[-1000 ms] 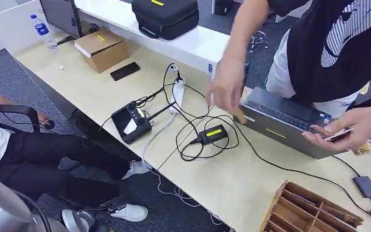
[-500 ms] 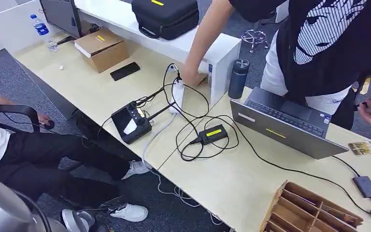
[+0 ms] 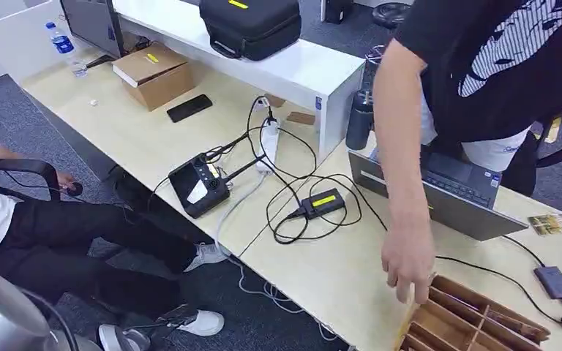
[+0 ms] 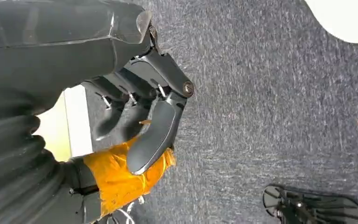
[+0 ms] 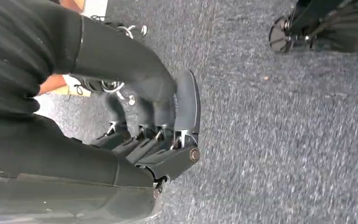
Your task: Pass the card to the sensor for recognition and then transmit it.
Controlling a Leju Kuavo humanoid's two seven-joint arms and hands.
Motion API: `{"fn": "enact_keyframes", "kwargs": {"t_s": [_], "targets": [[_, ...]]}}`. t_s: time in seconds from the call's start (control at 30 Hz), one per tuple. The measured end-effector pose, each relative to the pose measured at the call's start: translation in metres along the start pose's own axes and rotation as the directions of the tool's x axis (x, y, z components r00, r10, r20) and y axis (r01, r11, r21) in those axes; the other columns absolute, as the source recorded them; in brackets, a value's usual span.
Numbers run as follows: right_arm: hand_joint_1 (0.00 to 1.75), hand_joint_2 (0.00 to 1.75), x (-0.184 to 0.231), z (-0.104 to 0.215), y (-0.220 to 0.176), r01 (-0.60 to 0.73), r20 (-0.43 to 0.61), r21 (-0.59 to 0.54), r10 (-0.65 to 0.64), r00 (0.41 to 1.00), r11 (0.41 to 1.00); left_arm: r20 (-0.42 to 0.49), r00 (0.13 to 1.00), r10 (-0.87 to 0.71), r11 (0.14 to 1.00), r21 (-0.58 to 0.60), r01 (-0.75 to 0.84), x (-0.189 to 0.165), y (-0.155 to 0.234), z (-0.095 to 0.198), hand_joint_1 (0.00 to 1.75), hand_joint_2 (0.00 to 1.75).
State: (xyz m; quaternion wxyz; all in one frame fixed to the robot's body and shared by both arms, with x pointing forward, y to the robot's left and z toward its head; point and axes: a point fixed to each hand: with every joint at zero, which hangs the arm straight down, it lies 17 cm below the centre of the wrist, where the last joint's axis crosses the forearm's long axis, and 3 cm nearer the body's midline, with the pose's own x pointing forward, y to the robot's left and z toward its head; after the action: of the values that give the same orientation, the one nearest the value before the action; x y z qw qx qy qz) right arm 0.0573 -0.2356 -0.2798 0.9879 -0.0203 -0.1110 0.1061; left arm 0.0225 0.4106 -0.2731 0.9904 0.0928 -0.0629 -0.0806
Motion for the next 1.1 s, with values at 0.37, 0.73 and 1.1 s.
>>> {"fn": "enact_keyframes", "kwargs": {"t_s": [0.37, 0.73, 1.1], "targets": [[0.0, 1.75, 0.0005, 0.0007, 0.0069, -0.014, -0.003, 0.011, 0.014, 1.0, 1.0, -0.013, 1.0, 0.008, 1.0, 0.004, -0.008, -0.0027, -0.0012, -0.0001, 0.0, 1.75], [0.0, 1.75, 0.0005, 0.0006, 0.0058, -0.016, -0.005, 0.009, 0.016, 1.0, 1.0, -0.017, 1.0, 0.011, 1.0, 0.005, -0.011, -0.0031, -0.0029, -0.0001, 0.0, 1.75], [1.69, 1.75, 0.0019, 0.0012, 0.0095, -0.03, 0.005, 0.024, 0.03, 1.0, 0.999, -0.011, 1.0, 0.01, 1.0, -0.002, -0.01, -0.0025, -0.0043, 0.0001, 1.75, 1.75]]}}
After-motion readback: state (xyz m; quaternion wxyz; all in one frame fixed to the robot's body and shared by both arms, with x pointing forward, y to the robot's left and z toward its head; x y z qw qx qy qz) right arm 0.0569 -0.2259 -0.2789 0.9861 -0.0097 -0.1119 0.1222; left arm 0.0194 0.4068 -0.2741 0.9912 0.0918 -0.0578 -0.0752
